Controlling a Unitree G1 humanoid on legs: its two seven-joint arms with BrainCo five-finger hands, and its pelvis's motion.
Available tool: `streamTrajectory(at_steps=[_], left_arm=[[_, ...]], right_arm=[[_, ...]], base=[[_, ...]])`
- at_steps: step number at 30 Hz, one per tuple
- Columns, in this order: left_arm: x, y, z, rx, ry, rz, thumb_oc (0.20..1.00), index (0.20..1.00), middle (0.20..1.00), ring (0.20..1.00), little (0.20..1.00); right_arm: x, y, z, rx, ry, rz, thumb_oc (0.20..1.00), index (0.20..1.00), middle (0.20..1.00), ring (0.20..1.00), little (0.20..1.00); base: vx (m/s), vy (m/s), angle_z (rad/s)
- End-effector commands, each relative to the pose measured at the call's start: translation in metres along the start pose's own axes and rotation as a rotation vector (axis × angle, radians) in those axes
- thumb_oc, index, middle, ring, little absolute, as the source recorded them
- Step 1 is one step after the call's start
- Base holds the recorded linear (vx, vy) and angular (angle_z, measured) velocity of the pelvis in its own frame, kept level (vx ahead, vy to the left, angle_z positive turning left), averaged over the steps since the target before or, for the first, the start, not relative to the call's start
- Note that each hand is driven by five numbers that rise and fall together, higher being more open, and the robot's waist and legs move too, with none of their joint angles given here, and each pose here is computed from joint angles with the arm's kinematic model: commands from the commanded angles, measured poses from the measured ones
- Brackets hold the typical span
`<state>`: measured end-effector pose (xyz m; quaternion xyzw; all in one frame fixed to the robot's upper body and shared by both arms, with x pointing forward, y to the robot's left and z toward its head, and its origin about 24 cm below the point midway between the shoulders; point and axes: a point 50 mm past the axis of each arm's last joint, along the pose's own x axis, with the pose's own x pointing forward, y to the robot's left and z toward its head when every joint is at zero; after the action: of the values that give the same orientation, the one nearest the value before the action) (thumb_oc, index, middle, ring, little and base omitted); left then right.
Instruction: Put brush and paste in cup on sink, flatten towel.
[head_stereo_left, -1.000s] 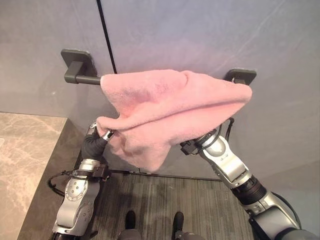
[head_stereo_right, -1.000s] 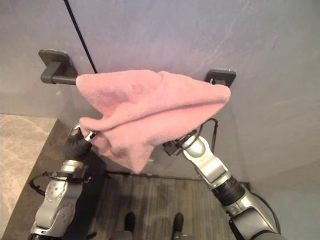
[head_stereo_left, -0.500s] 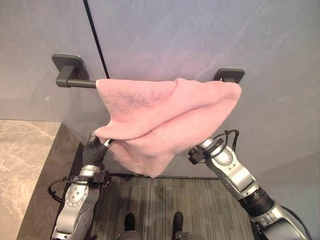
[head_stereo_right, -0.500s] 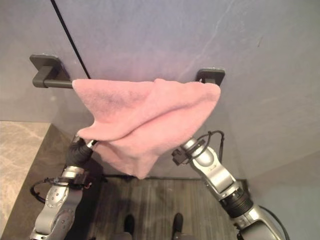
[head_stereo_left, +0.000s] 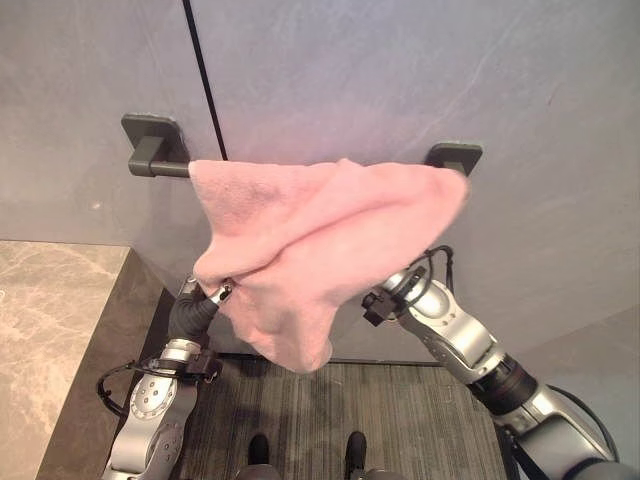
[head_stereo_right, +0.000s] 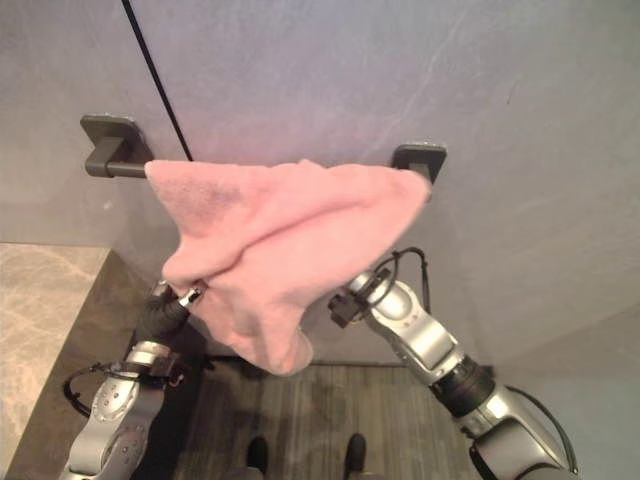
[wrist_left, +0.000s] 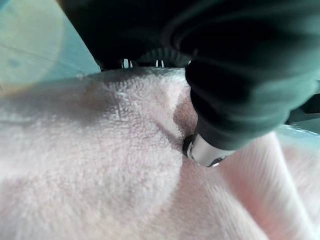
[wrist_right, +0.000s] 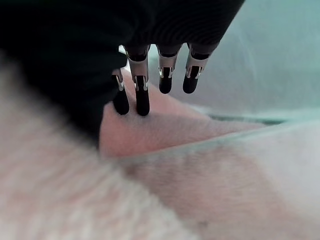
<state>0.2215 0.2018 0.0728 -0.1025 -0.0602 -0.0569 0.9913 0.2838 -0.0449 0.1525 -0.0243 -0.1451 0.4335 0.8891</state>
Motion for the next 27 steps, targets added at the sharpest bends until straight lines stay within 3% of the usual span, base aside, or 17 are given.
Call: streamTrajectory(at_steps=[1,7,9,23,26,27], left_arm=[[0.007,-0.001,0.019,0.076,-0.061,-0.082,0.2,0.2,0.2,0.2,0.2],[0.007,0.0,0.045,0.07,-0.187,-0.072,0.2,0.2,0.2,0.2,0.2],[0.005,0.006,0.037,0.091,-0.152,-0.032,0.2,0.2,0.2,0.2,0.2],[0.006,0.009,0.013,0.1,-0.053,0.007,0.2,0.2,0.2,0.2,0.2],[0.007,0.01,-0.006,0.081,0.015,0.038,0.2,0.2,0.2,0.2,0.2],[0.007,0.01,-0.009,0.081,0.026,0.045,0.2,0.2,0.2,0.2,0.2]], right_arm=[[0.017,0.002,0.026,0.081,-0.152,0.0,0.2,0.2,0.2,0.2,0.2],[0.014,0.004,0.06,0.002,-0.311,0.007,0.2,0.2,0.2,0.2,0.2],[0.01,0.002,0.055,-0.082,-0.276,-0.019,0.2,0.2,0.2,0.2,0.2],[-0.022,-0.017,0.033,-0.13,-0.202,-0.196,0.2,0.2,0.2,0.2,0.2],[-0.028,-0.02,0.004,-0.141,-0.071,-0.25,0.2,0.2,0.2,0.2,0.2],[-0.027,-0.02,-0.006,-0.116,-0.028,-0.259,0.344,0.344,0.344,0.344,0.344]], base=[[-0.01,0.017,0.05],[0.01,0.019,0.07],[0.02,0.012,0.09],[0.01,0.003,-0.01],[0.03,-0.005,-0.11],[0.04,-0.017,-0.12]])
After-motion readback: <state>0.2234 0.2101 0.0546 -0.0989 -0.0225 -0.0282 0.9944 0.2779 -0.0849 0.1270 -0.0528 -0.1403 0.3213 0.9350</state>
